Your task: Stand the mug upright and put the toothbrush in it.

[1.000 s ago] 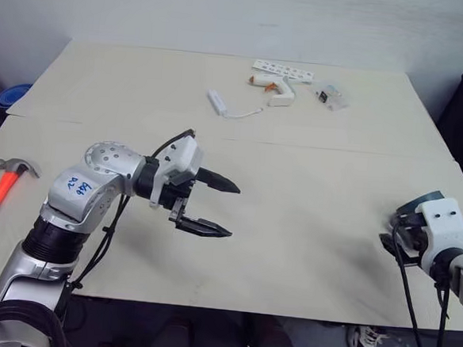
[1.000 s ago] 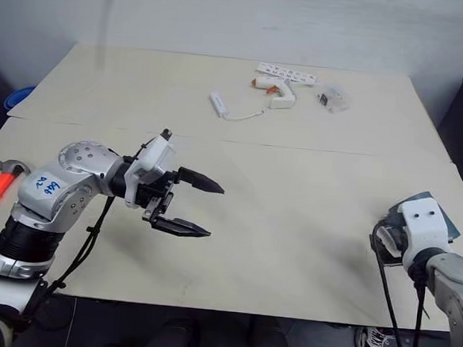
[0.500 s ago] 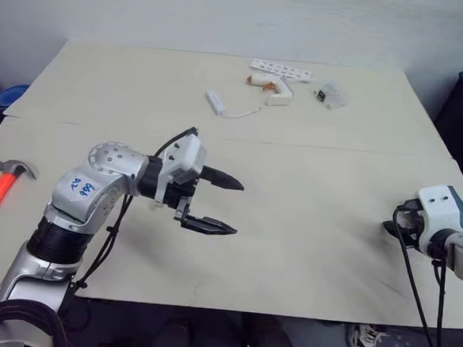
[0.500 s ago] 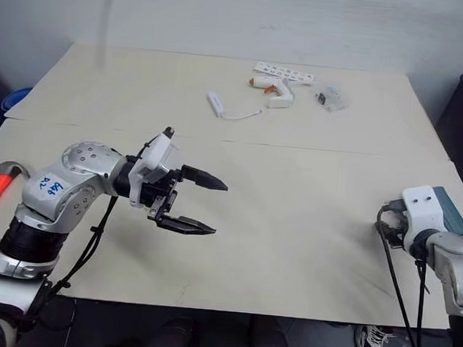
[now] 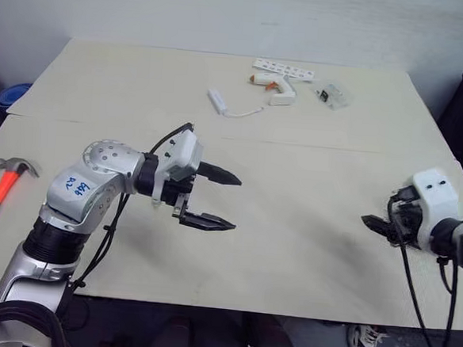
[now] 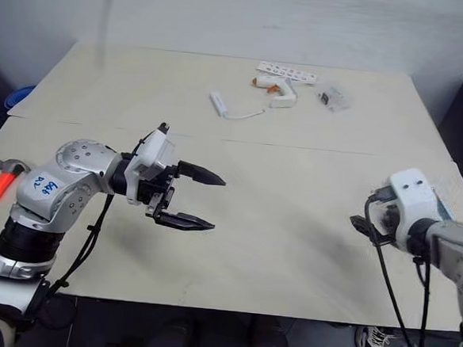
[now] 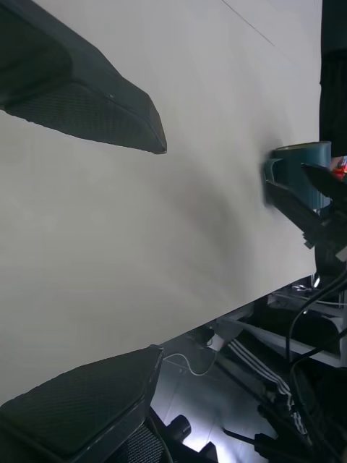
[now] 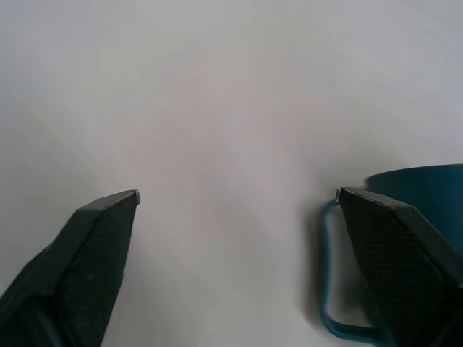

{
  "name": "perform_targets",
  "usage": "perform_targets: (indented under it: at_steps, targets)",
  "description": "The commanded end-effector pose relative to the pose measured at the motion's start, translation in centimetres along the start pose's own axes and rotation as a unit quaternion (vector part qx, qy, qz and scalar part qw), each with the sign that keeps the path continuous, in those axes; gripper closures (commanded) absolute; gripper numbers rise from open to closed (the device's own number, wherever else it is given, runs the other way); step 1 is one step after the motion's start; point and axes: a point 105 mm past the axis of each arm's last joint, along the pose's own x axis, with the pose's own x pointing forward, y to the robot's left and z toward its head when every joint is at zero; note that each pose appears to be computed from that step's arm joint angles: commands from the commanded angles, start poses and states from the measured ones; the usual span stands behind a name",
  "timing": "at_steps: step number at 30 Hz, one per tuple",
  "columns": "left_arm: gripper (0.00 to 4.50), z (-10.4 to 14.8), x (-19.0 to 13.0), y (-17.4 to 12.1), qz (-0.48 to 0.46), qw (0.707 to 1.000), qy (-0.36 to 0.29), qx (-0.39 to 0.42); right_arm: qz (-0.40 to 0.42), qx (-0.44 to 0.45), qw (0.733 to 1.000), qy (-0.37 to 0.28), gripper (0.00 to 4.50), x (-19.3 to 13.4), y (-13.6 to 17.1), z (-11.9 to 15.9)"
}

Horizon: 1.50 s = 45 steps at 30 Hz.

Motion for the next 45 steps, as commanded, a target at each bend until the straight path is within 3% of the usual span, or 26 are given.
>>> perform_targets:
  at_steps: [1,15,23,26,36,45]
  targets:
    - [0.00,1.0,0.3,0.0,-0.006,1.000,-0.012,0.025,-0.046,-0.042,0.998,0.003,0.03,-1.4,-1.8,0.6]
    - [0.00,2.1,0.9,0.5,-0.011,0.999,-0.017,0.040,-0.077,-0.007,0.996,0.046,0.03,3.6,-2.9,-5.0]
    - [0.00,2.1,0.5,0.5,-0.001,0.999,-0.008,0.042,-0.074,-0.008,0.996,0.043,0.03,5.5,-4.2,-5.4]
    - [0.00,2.1,0.4,0.6,0.002,0.999,-0.007,0.043,-0.066,-0.005,0.997,0.037,0.65,5.5,-4.3,-5.2]
    - [0.00,2.0,0.5,0.5,0.006,0.999,-0.007,0.044,-0.054,-0.011,0.998,0.030,4.08,5.0,-3.7,-4.7]
    - [0.00,1.9,0.7,0.7,0.004,0.999,-0.008,0.045,-0.051,-0.014,0.998,0.029,4.08,4.5,-3.3,-4.4]
